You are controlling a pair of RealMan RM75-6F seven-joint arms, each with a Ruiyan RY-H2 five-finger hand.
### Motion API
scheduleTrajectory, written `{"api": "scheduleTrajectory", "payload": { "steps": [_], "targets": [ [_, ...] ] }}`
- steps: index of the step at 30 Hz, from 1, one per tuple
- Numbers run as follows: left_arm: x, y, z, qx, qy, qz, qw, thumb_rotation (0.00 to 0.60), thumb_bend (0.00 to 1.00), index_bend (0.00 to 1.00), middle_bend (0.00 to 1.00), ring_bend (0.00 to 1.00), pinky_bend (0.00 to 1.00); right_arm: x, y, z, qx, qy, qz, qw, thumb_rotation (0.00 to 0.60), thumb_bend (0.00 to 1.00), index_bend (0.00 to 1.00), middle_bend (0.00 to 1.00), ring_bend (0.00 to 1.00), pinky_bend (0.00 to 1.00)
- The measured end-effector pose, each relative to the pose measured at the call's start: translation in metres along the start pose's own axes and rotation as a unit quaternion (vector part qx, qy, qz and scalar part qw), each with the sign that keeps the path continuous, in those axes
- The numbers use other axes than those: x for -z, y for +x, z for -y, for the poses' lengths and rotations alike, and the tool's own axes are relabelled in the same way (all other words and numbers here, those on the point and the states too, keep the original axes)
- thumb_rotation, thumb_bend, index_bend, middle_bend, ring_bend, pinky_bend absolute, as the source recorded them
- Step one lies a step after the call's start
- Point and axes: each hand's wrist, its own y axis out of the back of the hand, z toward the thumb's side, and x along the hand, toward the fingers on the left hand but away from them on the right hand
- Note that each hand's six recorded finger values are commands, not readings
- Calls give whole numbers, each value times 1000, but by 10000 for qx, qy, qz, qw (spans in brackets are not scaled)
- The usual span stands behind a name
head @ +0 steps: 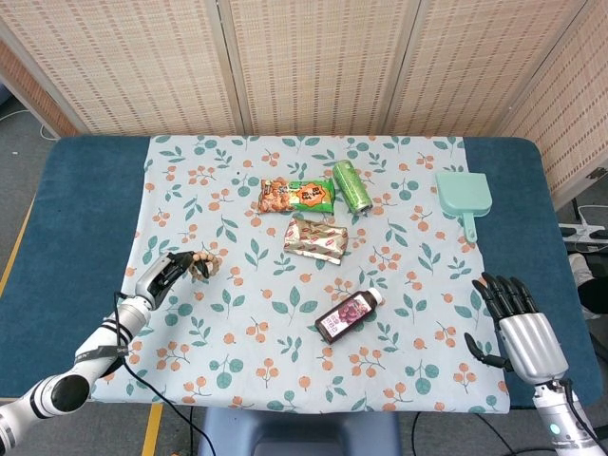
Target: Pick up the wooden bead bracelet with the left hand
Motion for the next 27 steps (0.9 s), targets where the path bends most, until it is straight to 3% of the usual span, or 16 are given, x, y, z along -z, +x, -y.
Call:
{"api": "scheduleTrajectory", "payload": {
  "steps": [2, 4, 5, 8, 16, 27],
  "targets": [
    [0, 0, 0, 2, -6, -1, 10000, 393, 901, 609, 574, 206, 0, 0, 0, 0, 1, -1, 0, 10000, 250, 349, 0, 0, 0, 0],
    [0, 0, 0, 5, -8, -6, 10000, 481, 983, 594, 573, 206, 0, 0, 0, 0, 4, -6, 1, 10000, 248, 349, 0, 0, 0, 0],
    [0, 0, 0, 4, -11, -5, 10000, 529, 1000, 583, 571, 206, 0, 0, 0, -1, 7, -8, 3, 10000, 249, 349, 0, 0, 0, 0],
    [0, -1, 3, 41, 14, -16, 10000, 589, 1000, 563, 563, 206, 0, 1, 0, -2, 29, -20, 19, 10000, 248, 349, 0, 0, 0, 0],
    [-1, -1, 4, 33, 234, 56, 9997, 600, 1000, 551, 561, 206, 0, 2, 1, -3, 45, -38, 21, 10000, 250, 349, 0, 0, 0, 0],
    [1, -3, -3, -232, 696, 358, 9967, 600, 963, 450, 520, 191, 0, 0, 3, -4, 44, -38, -28, 10000, 248, 349, 0, 0, 0, 0]
  ]
}}
